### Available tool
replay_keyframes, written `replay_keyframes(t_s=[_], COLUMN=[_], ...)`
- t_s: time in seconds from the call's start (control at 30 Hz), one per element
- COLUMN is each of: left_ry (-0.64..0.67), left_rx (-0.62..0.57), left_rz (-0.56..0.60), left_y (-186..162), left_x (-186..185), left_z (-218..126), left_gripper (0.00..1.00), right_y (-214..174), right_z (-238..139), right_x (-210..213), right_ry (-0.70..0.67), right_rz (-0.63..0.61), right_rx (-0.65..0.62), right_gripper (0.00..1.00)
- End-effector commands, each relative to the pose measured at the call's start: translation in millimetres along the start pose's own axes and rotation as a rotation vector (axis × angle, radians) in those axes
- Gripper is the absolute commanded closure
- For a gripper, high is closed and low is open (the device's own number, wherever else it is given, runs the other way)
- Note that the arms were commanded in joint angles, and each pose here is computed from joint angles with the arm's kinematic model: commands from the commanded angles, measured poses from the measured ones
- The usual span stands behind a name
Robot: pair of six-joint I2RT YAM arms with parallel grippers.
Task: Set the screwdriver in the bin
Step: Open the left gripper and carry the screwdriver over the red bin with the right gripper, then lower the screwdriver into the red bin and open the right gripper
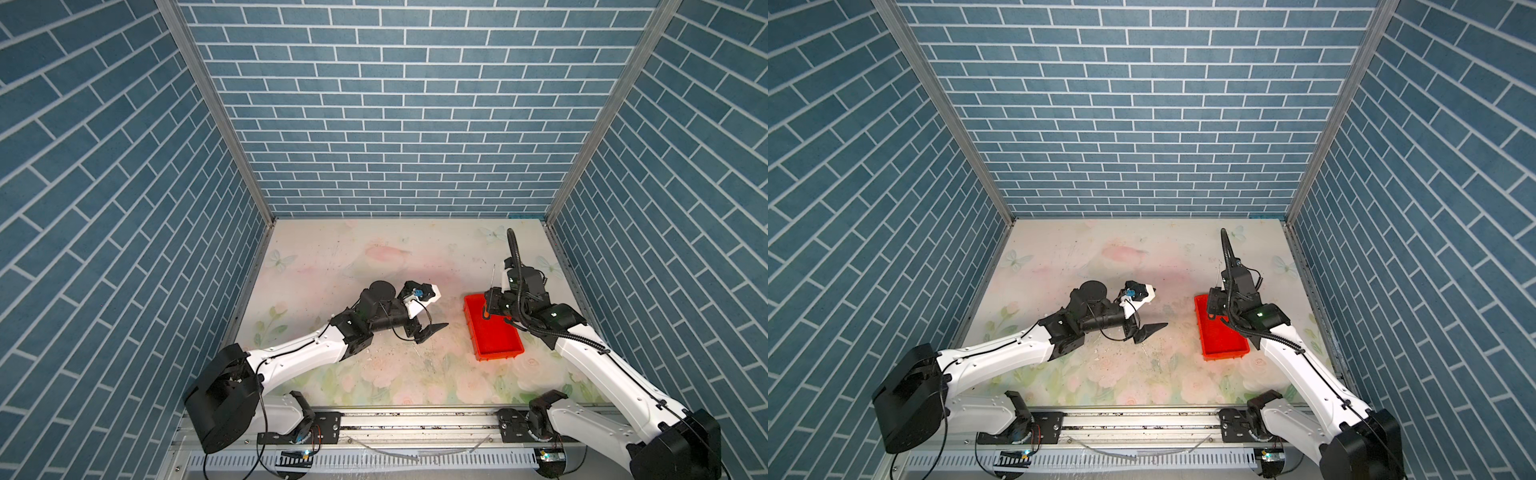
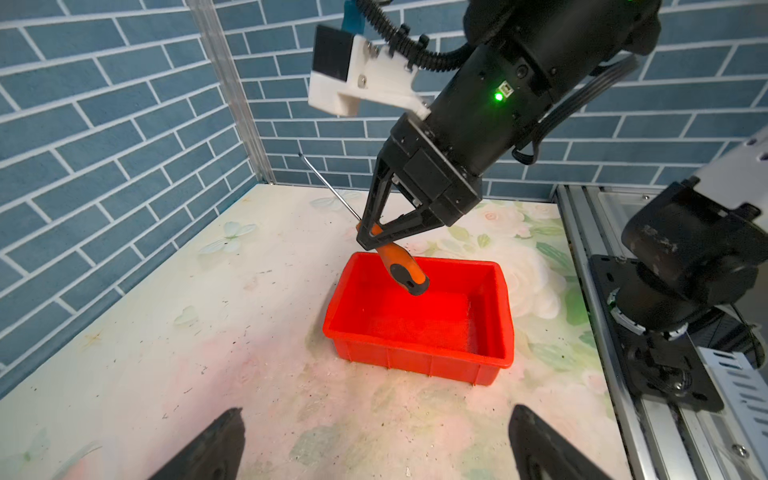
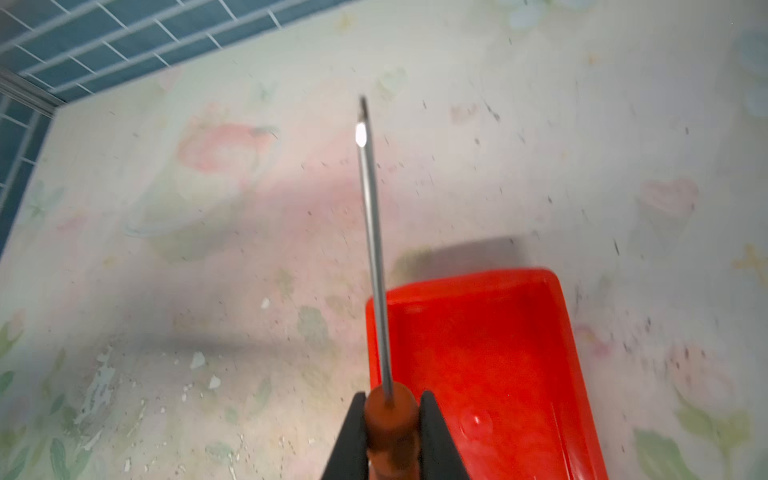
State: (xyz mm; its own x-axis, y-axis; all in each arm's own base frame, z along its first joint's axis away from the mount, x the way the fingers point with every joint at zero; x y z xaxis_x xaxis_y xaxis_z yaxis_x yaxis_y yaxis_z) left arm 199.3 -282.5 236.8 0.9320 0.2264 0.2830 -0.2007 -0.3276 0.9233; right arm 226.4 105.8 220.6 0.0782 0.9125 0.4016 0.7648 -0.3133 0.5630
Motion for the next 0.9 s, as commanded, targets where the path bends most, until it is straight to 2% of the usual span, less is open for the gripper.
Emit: replay_keyframes(t_s=[0.0, 0.23, 0.53, 0.87], left_ry=[-0.042, -0.114, -0.146, -0.146], left_rx=[0.007, 0.001, 0.058, 0.071], left_rz=[0.072, 0.112, 0.103, 0.103], left_y=[-2, -7, -14, -15], left_x=[-10, -22, -27, -27], left_z=[3, 8, 11, 10], left_gripper=[0.00, 0.00, 0.00, 0.00], right_y=[-20, -50, -59, -65], right_z=[-3, 18, 50, 76], right_x=[-17, -34, -40, -53], right_ry=[-0.104, -0.164, -0.192, -0.236], right_rz=[0.140, 0.222, 0.218, 0.222], right_rx=[0.116, 0.222, 0.254, 0.268], right_gripper=[1.00, 1.00, 1.00, 1.00])
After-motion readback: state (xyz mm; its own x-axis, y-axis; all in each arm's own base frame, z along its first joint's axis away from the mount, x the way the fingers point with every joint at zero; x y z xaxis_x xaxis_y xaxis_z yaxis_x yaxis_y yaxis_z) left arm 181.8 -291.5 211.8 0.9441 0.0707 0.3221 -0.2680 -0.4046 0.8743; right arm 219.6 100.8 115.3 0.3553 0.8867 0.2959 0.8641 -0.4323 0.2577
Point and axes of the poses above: each gripper's point midway between its finger pads, its own z axis out along the fingers, its own x axis along the line the jaws close on, y = z × x, the point moved 8 cm from there along -z, back along the fingers, and after that the axes turned 10 degrees about z, right-handed, at the moved point
